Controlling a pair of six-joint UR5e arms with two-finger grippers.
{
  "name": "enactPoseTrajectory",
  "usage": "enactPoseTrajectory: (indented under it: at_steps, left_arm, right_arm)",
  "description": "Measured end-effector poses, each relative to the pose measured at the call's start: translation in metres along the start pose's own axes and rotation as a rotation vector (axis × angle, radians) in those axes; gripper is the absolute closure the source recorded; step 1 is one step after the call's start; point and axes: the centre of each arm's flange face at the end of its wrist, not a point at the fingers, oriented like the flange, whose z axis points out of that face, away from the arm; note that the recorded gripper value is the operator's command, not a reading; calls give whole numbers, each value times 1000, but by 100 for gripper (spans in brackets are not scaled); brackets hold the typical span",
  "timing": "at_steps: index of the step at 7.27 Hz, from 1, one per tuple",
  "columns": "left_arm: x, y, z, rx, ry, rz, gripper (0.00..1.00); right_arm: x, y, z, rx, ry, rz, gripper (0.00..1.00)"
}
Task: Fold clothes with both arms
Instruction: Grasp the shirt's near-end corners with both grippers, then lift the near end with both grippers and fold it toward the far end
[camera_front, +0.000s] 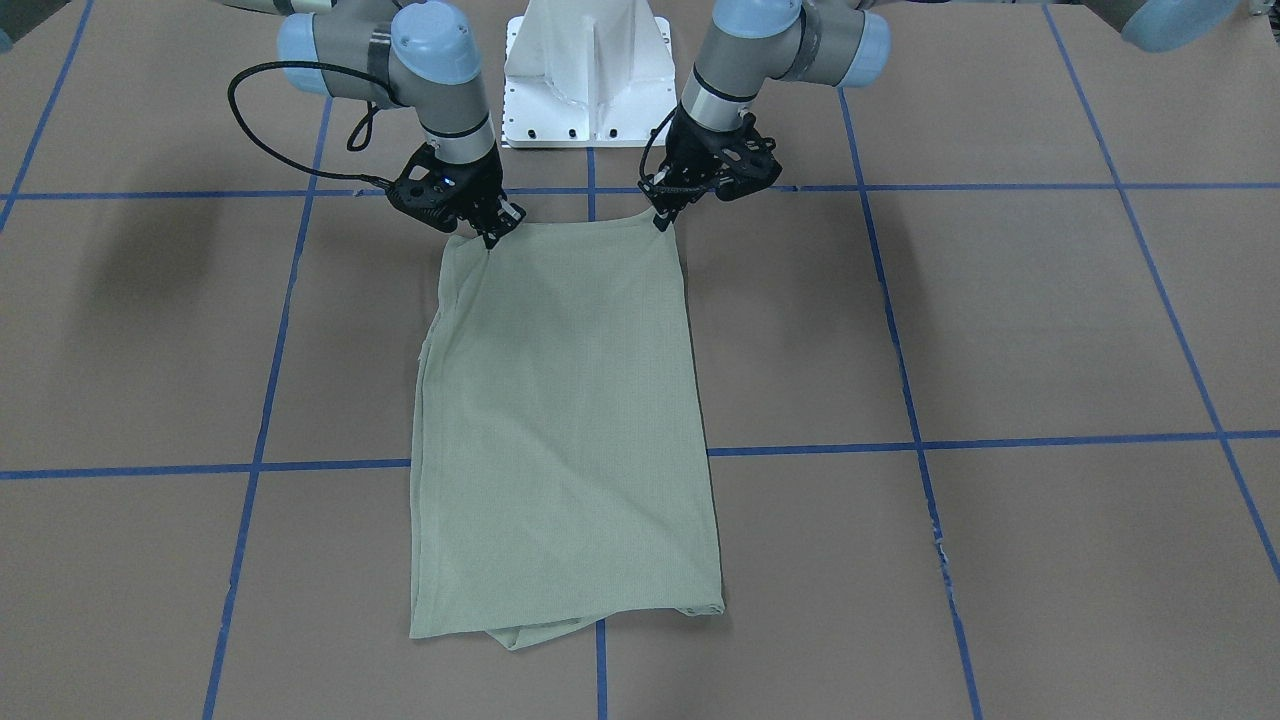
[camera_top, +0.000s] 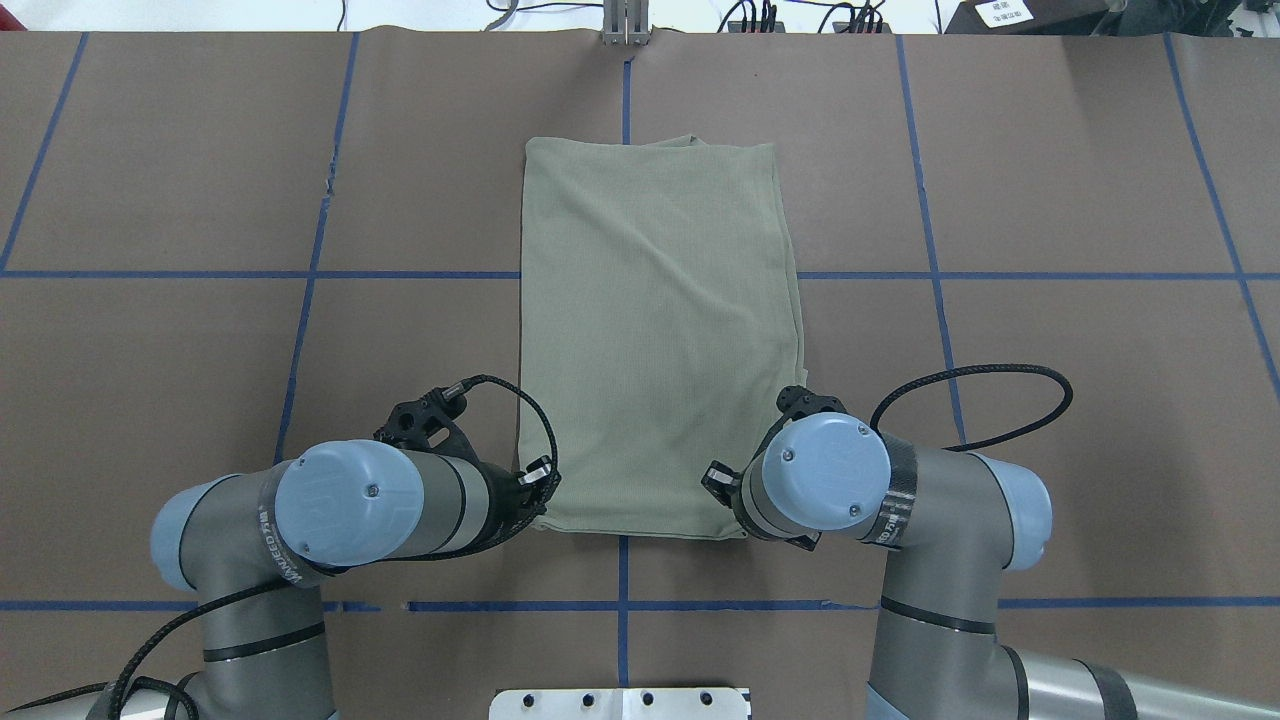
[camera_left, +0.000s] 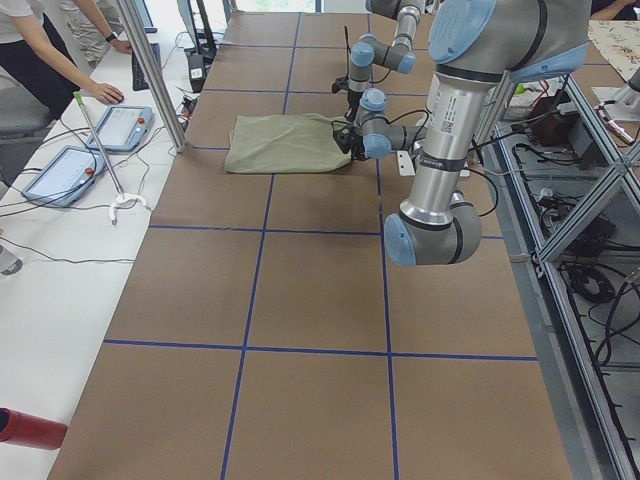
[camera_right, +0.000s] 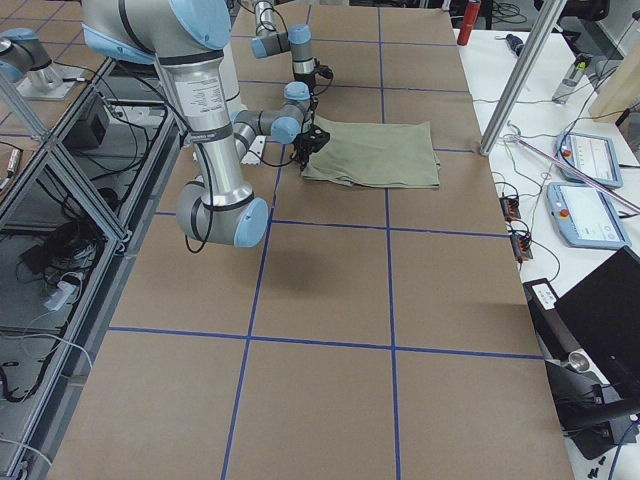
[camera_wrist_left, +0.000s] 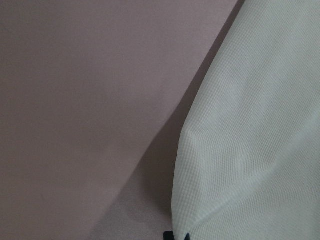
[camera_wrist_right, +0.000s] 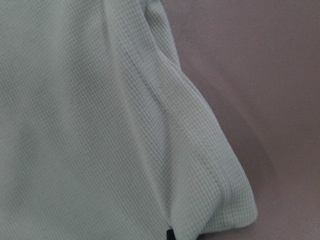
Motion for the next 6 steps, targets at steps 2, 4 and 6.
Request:
enactPoseTrajectory:
  at_steps: [2, 4, 6]
  left_arm:
    - [1, 3, -4, -6, 8, 1, 100]
    - [3, 18, -25, -35, 34, 7, 100]
    - [-3, 61, -54, -92, 12, 32, 100]
  right_arm:
    - [0, 0, -23, -8, -42, 15, 100]
    - [7, 2, -32, -21, -52, 29, 100]
    - [36, 19, -56, -63, -69, -2, 100]
